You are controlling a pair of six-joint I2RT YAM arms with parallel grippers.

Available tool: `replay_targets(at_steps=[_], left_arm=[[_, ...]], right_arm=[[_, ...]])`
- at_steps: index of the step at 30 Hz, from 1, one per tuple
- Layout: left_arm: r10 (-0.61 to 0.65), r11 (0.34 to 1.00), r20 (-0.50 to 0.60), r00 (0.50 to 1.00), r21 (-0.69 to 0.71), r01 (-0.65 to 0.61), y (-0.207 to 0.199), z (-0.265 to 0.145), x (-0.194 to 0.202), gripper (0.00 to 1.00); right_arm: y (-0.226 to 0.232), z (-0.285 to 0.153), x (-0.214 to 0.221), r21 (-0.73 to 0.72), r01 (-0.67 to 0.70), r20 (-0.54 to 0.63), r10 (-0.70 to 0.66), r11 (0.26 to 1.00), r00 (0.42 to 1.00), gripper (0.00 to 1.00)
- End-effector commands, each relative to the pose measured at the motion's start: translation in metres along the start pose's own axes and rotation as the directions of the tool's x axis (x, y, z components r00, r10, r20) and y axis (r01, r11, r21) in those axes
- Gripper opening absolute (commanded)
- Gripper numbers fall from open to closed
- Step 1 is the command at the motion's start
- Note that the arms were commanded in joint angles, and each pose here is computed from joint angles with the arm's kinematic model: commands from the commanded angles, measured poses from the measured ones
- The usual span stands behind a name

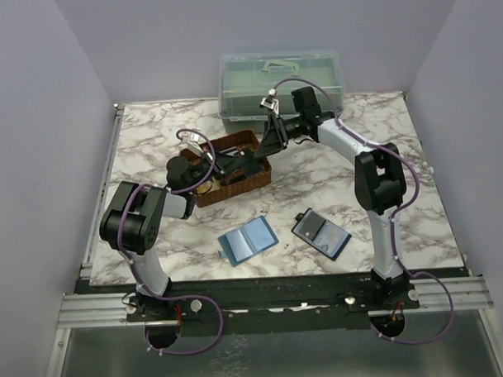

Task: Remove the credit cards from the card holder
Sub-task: Place the credit card in the storage box.

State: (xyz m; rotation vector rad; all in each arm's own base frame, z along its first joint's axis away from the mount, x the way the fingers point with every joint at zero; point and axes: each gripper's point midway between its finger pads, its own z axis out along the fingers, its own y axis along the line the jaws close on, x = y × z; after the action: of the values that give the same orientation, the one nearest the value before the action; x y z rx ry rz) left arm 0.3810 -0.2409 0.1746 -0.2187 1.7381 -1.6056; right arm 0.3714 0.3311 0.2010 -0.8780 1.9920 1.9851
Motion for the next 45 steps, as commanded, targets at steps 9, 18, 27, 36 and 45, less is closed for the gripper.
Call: replay_targets(at_steps=[9, 18, 27, 36, 45], left_arm=[[0.057, 0.998, 0.057, 0.997, 0.035, -0.059, -0.008, -0.025, -0.029, 0.0], [0.063, 0.997, 0.078, 0.995, 0.035, -0.066, -0.008, -0.034, -0.037, 0.0], [0.07, 0.997, 0.099, 0.993, 0.03, -0.074, -0.008, -0.042, -0.039, 0.0], [0.082, 0.996, 0.134, 0.988, 0.026, -0.086, -0.01, -0.052, -0.049, 0.0], [0.083, 0.996, 0.138, 0.987, 0.028, -0.087, -0.011, -0.056, -0.053, 0.0]], right_arm=[[0.012, -0.019, -0.007, 0.007, 0.035, 0.03, -0.035, 0.999, 0.999, 0.8], [0.011, -0.025, -0.009, 0.018, 0.037, 0.042, -0.037, 0.999, 0.998, 0.8], [0.014, -0.031, -0.01, 0.014, 0.034, 0.054, -0.034, 0.999, 0.998, 0.8], [0.016, -0.032, -0.008, 0.011, 0.035, 0.055, -0.035, 0.999, 0.998, 0.8], [0.018, -0.035, -0.009, 0.005, 0.037, 0.057, -0.037, 0.999, 0.998, 0.8]])
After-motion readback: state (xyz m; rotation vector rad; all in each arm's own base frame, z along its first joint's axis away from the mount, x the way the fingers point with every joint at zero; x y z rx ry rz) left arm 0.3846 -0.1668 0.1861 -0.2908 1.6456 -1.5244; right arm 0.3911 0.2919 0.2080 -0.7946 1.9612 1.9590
